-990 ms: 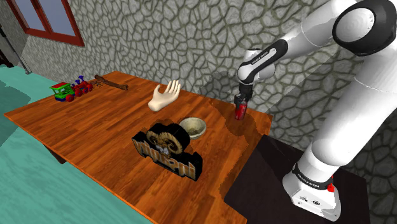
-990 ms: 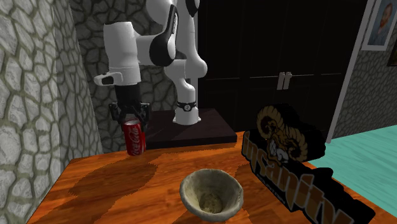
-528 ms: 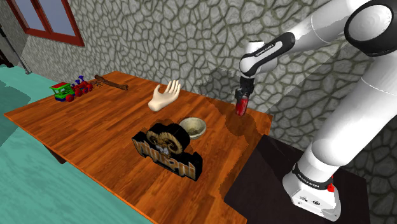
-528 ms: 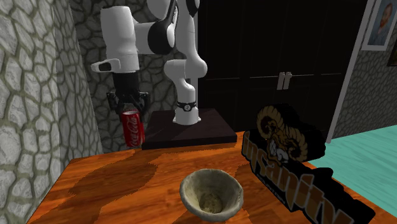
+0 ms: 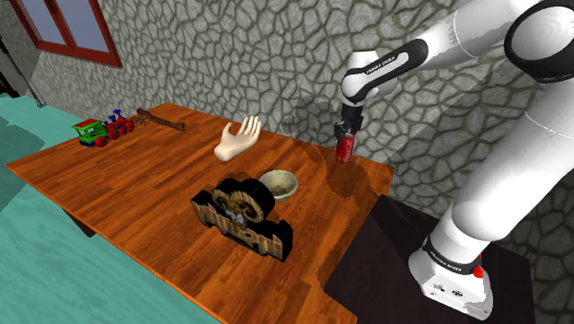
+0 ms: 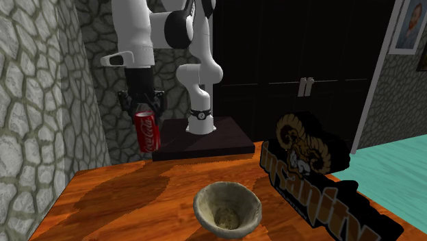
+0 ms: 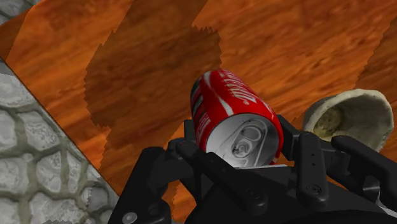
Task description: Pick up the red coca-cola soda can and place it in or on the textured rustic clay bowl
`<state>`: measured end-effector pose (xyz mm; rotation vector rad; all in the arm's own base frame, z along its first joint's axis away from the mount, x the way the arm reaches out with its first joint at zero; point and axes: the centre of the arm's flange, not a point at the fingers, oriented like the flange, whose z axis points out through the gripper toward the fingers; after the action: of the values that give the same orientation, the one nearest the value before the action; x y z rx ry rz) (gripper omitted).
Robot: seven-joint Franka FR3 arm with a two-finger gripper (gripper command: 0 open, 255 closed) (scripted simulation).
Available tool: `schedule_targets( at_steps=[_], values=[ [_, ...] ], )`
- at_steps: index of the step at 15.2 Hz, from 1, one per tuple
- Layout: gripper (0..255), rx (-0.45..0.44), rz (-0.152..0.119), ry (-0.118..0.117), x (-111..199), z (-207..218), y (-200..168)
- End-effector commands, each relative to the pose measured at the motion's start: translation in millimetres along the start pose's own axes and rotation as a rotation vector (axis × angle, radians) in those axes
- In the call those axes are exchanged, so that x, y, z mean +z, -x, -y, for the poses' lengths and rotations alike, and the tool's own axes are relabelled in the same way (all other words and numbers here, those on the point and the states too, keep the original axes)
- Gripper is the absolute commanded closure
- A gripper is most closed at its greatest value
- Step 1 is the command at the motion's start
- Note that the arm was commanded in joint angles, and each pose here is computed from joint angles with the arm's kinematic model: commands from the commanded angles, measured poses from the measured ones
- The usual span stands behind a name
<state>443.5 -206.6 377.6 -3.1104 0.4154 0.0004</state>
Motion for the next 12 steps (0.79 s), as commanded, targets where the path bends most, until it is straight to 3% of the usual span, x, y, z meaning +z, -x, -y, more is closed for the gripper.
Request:
schedule_targets(
  at_steps=[1,12],
  values=[
    [255,0.000,0.000,0.000,-4.3,22.6,-9.5],
    [255,0.000,0.000,0.000,-19.3,153.5,-70.6]
  ],
)
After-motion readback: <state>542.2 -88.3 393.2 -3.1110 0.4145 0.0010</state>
